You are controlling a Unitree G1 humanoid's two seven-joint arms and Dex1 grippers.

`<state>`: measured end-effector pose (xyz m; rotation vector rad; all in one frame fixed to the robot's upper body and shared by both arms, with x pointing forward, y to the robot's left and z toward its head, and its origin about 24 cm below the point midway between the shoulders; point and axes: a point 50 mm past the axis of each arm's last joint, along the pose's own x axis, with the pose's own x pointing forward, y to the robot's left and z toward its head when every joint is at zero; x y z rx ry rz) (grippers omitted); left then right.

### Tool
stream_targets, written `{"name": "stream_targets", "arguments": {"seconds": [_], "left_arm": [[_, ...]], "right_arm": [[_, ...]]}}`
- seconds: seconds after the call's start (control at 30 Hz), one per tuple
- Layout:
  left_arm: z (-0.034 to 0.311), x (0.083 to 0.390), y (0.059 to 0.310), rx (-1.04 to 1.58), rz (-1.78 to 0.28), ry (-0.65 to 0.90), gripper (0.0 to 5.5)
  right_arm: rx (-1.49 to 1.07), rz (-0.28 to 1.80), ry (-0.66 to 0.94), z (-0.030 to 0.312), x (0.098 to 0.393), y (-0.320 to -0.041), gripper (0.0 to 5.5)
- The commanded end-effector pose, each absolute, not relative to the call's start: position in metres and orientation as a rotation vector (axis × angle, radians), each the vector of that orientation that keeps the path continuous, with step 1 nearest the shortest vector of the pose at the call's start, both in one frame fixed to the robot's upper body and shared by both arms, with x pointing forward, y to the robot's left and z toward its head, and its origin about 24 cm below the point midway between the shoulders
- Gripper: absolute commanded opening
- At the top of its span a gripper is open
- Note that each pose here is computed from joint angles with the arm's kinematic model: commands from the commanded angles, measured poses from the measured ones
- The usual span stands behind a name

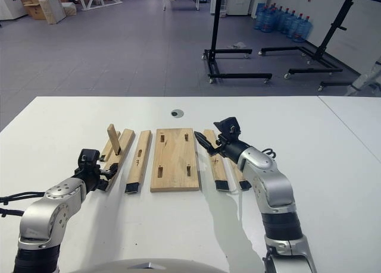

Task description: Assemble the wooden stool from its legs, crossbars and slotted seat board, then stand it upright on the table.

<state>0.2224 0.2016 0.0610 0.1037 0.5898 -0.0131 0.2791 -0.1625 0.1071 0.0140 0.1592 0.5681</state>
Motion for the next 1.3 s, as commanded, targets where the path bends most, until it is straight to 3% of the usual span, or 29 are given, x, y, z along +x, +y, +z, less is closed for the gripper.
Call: {"name": "stream_targets", "arguments": {"seconds": [0.03, 0.3, 0.8, 0.93, 1.03, 1.13, 1.23, 1.3], "left_arm": [[0.059, 0.227, 0.2, 0.083, -0.007, 0.588, 4.45], [0.038, 0.22, 0.203, 0.074, -0.013, 0.667, 4.45], [0.013, 0.208, 0.211, 0.115, -0.035, 0.795, 2.24], [0.006, 0.205, 0.212, 0.054, -0.015, 0.813, 2.03], [0.031, 0.225, 0.205, 0.05, -0.048, 0.686, 2.03], [0.104, 0.263, 0.185, -0.028, -0.208, 0.365, 2.03], [0.183, 0.278, 0.159, -0.237, -0.495, 0.071, 2.03], [0.217, 0.273, 0.143, -0.379, -0.71, -0.047, 2.03]], "right_arm": [[-0.005, 0.57, 0.142, 0.112, 0.282, -0.161, 4.29], [-0.004, 0.573, 0.145, 0.111, 0.282, -0.16, 4.29], [0.003, 0.579, 0.145, 0.11, 0.282, -0.157, 4.29], [0.001, 0.583, 0.145, 0.11, 0.282, -0.156, 4.29], [-0.002, 0.584, 0.142, 0.111, 0.284, -0.156, 4.29], [0.01, 0.546, 0.129, 0.117, 0.292, -0.164, 4.29], [0.173, 0.427, 0.056, 0.149, 0.312, -0.197, 4.29], [0.336, 0.398, -0.01, 0.182, 0.324, -0.223, 4.29]]}}
